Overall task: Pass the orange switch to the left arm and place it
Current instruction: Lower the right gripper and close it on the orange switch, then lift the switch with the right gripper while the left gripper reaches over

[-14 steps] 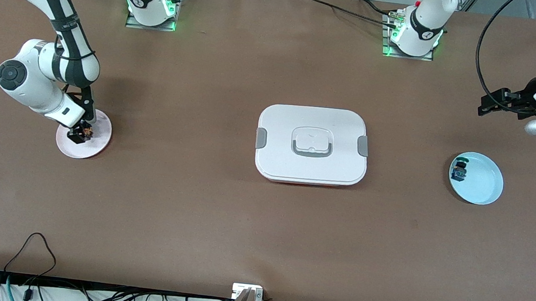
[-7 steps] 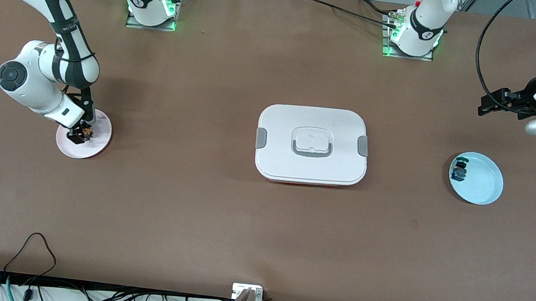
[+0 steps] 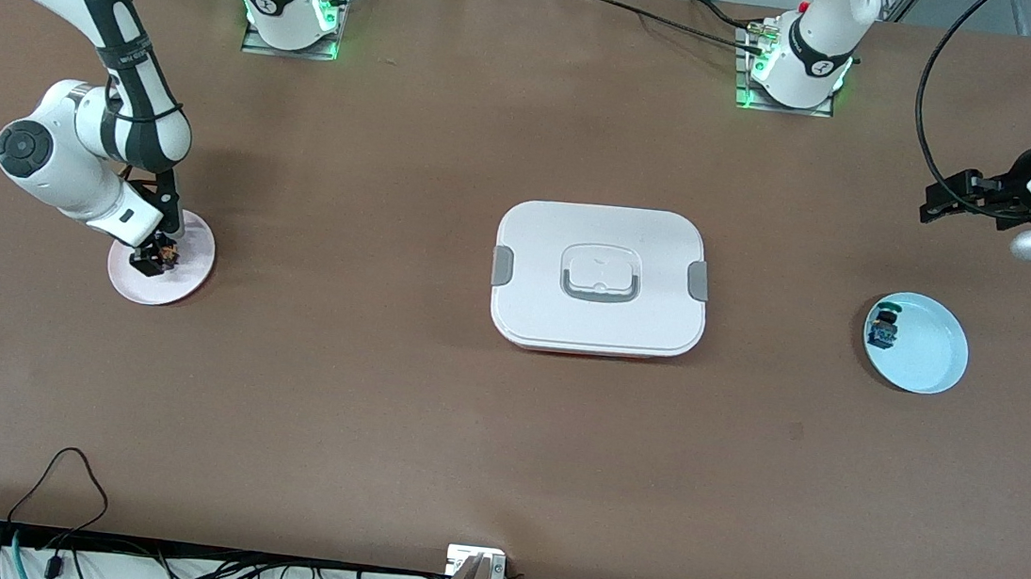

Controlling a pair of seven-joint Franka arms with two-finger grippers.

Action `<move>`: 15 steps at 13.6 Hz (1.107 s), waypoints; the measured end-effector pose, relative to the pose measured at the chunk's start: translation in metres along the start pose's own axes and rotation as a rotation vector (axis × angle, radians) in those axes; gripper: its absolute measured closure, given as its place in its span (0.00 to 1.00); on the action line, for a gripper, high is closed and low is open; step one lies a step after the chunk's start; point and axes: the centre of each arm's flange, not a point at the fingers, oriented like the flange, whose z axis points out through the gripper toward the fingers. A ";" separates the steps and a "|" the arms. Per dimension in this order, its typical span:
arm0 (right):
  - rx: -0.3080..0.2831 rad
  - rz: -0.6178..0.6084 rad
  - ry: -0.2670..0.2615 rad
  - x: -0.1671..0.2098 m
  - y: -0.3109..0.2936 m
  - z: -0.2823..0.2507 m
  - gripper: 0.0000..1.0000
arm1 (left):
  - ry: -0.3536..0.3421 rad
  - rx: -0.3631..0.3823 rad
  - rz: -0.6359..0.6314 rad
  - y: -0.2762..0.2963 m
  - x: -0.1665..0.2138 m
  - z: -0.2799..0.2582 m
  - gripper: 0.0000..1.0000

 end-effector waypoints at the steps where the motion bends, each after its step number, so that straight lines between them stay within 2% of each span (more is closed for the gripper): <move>1: -0.001 0.000 0.000 0.000 0.000 0.001 0.03 | 0.000 0.000 0.000 0.000 0.000 0.000 0.00; 3: -0.003 0.000 -0.002 0.000 0.000 0.001 0.16 | 0.000 0.000 -0.001 0.000 0.000 0.000 0.00; 4: -0.005 0.000 -0.002 -0.001 0.000 0.001 0.16 | 0.000 0.000 -0.001 -0.001 0.000 0.000 0.00; 5: -0.007 0.002 -0.003 -0.001 0.000 0.001 0.25 | 0.000 0.000 -0.001 -0.001 0.000 0.000 0.00; 6: -0.008 0.005 -0.004 -0.003 0.000 0.000 0.28 | 0.000 0.000 -0.001 -0.001 0.000 0.000 0.00; 15: -0.022 -0.031 0.005 0.009 0.013 -0.006 0.28 | -0.006 -0.001 -0.004 -0.002 0.001 0.002 0.00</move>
